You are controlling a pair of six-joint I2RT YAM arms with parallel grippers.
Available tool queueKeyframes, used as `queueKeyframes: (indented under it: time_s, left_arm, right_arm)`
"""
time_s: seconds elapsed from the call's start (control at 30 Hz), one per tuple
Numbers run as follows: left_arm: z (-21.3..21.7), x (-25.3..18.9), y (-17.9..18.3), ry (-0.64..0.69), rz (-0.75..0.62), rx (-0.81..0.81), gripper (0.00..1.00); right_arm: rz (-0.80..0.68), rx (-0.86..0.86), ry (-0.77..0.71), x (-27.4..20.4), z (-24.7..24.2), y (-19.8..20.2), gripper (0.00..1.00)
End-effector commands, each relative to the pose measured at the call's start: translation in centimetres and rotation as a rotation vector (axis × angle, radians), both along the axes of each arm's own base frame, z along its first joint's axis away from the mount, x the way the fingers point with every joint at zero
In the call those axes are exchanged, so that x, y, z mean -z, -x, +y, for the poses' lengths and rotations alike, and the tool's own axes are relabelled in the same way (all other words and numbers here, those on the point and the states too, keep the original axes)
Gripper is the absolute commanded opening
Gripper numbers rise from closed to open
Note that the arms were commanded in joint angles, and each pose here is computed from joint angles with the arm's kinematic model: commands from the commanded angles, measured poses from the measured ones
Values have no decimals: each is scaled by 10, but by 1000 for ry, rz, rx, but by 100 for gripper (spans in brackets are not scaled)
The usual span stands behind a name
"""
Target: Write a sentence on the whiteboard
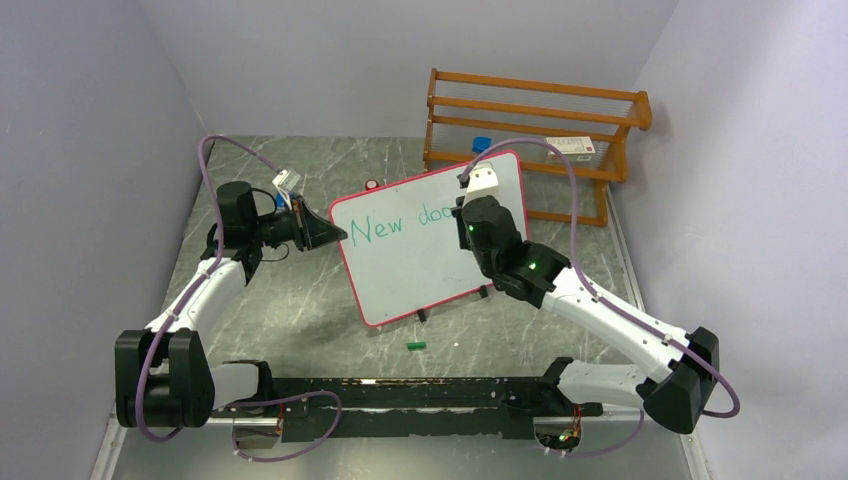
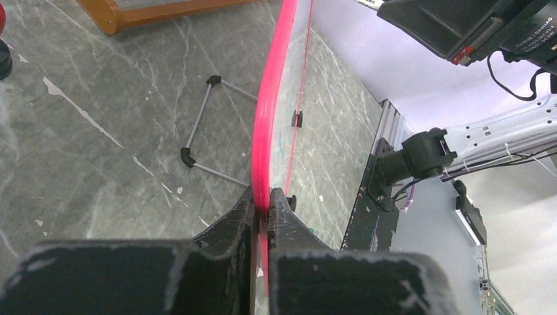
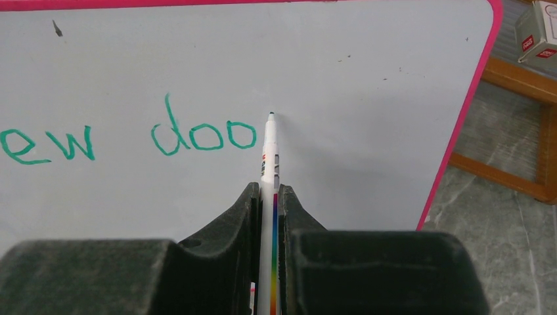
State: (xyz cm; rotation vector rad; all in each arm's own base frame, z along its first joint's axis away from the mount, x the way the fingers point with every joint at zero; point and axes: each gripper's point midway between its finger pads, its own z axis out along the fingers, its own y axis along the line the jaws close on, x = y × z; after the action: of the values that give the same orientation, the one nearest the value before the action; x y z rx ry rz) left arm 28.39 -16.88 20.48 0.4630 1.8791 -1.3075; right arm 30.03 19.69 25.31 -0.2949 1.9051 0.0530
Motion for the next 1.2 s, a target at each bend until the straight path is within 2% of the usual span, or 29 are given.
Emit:
queueKeyframes:
  time_s: [0.0,1.17]
  left_arm:
    - [7,4,-9,-28,-14,-42,5]
    - [7,5,-9,-21,-10,-36,5]
  right_arm:
    - [-12,-10,-14,-2,-2,-1,0]
    - [28,-32,-12,14,3,-9,0]
